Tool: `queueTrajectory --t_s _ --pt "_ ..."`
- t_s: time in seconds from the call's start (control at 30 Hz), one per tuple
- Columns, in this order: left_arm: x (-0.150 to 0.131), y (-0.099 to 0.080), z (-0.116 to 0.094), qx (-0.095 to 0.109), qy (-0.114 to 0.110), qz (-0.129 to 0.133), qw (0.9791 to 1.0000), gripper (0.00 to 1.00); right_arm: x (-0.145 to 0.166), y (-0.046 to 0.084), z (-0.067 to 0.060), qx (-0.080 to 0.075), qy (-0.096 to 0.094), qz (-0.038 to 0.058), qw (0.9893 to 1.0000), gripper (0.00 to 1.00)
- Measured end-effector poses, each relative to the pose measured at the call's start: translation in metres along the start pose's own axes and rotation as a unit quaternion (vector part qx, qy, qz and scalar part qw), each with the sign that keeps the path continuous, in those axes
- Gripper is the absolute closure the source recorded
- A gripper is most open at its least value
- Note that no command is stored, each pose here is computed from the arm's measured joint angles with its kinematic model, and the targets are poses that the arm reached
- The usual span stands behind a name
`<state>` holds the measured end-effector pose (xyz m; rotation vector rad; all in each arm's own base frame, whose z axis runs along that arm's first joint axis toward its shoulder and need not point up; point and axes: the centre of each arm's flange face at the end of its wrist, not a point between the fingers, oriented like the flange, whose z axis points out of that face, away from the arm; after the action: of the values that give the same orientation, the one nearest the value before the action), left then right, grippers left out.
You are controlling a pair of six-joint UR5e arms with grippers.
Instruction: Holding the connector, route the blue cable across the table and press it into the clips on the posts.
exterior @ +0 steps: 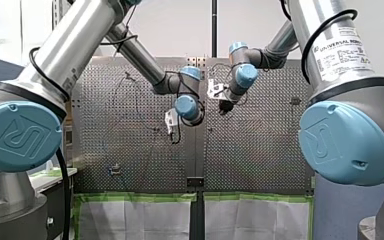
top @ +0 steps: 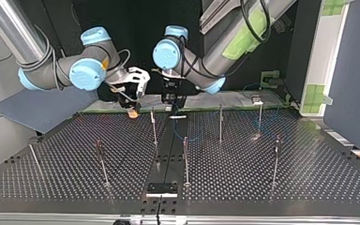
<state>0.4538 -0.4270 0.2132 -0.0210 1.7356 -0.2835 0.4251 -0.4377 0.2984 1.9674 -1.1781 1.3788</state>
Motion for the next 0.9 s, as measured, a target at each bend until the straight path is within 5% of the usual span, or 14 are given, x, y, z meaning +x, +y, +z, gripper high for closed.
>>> queueTrajectory --t_s 0.27,0.6,0.9 --pt "0.049 0.017 -0.003 0.009 0.022 0.004 0.9997 1.00 -0.031 0.008 -0.002 -0.010 -0.019 -0.0094 0.9997 1.00" --pt "0.042 0.007 0.008 0.049 -0.004 -0.018 0.9987 1.00 -0.048 0.021 0.000 -0.018 -0.022 -0.0057 0.9996 1.00" --pt "0.045 0.009 0.027 0.051 -0.001 -0.022 0.9985 1.00 -0.063 0.037 0.017 -0.027 -0.027 0.0019 0.9993 1.00"
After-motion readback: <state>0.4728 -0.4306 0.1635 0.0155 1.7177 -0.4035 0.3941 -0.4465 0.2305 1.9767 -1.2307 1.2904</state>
